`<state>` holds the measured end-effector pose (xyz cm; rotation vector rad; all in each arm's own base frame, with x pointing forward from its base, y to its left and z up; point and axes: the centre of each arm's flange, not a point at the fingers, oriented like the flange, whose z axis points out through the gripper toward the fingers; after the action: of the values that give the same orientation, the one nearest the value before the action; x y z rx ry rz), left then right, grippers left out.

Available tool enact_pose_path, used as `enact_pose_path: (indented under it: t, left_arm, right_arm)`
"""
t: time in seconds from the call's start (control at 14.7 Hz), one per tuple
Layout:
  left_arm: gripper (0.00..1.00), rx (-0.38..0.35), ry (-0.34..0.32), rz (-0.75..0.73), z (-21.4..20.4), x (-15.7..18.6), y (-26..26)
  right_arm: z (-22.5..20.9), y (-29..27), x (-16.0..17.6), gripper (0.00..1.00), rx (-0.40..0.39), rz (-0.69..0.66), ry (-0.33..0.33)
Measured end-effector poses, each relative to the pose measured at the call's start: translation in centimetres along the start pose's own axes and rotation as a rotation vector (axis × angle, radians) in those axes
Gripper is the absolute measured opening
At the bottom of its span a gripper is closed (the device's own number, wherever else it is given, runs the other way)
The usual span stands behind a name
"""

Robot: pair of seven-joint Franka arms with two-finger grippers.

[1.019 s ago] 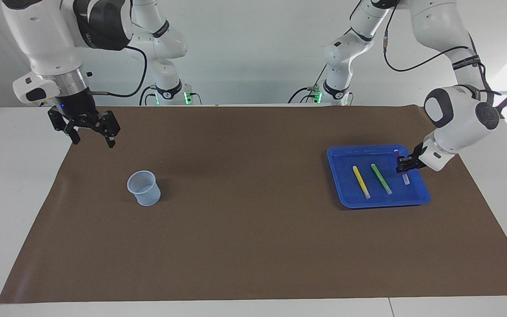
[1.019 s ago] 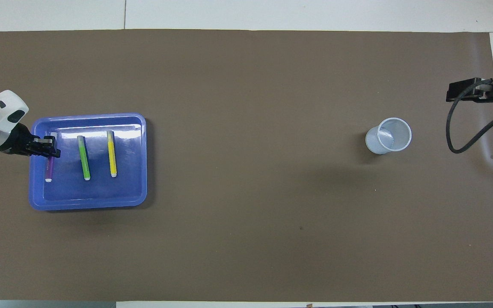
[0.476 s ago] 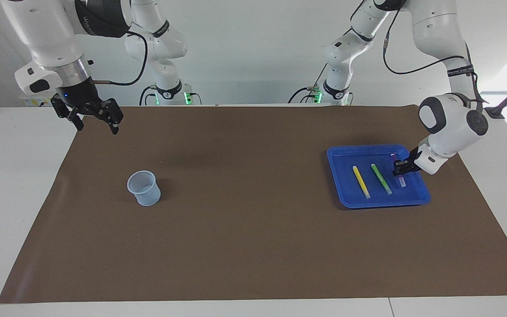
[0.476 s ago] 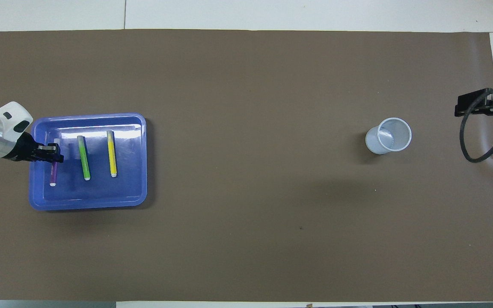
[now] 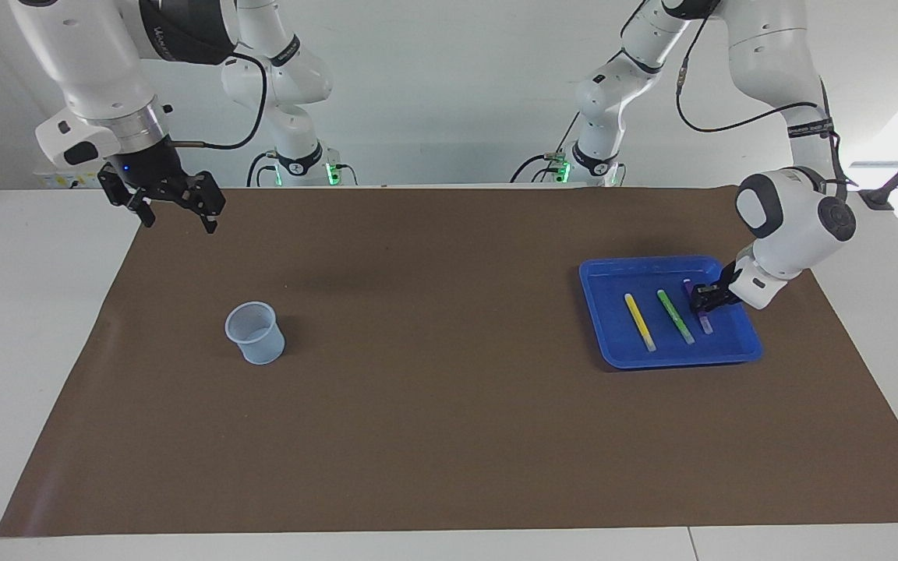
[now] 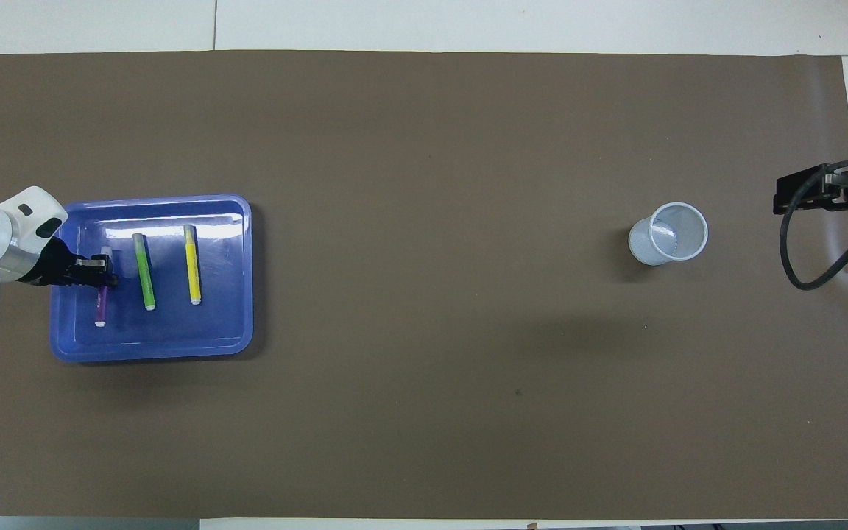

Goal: Right arm passes pens to left for tray arrangement
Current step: 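Release the purple pen and lift the left gripper from the tray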

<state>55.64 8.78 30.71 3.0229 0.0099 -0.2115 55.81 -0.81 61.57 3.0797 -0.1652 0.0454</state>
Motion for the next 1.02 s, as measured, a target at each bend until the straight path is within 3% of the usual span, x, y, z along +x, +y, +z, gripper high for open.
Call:
enact_pose_path:
  t: [0.34,1.02]
  left_arm:
    - [1.00,0.000,0.005,-0.002,-0.1,0.0,-0.1]
    - [1.00,0.010,0.041,0.024,-3.5,1.4,1.3]
  right_arm:
    - [0.0,-0.3,-0.1,1.00,-0.001,-0.006,-0.007]
    - [-0.3,-0.2,-0.2,1.00,0.000,-0.006,-0.004]
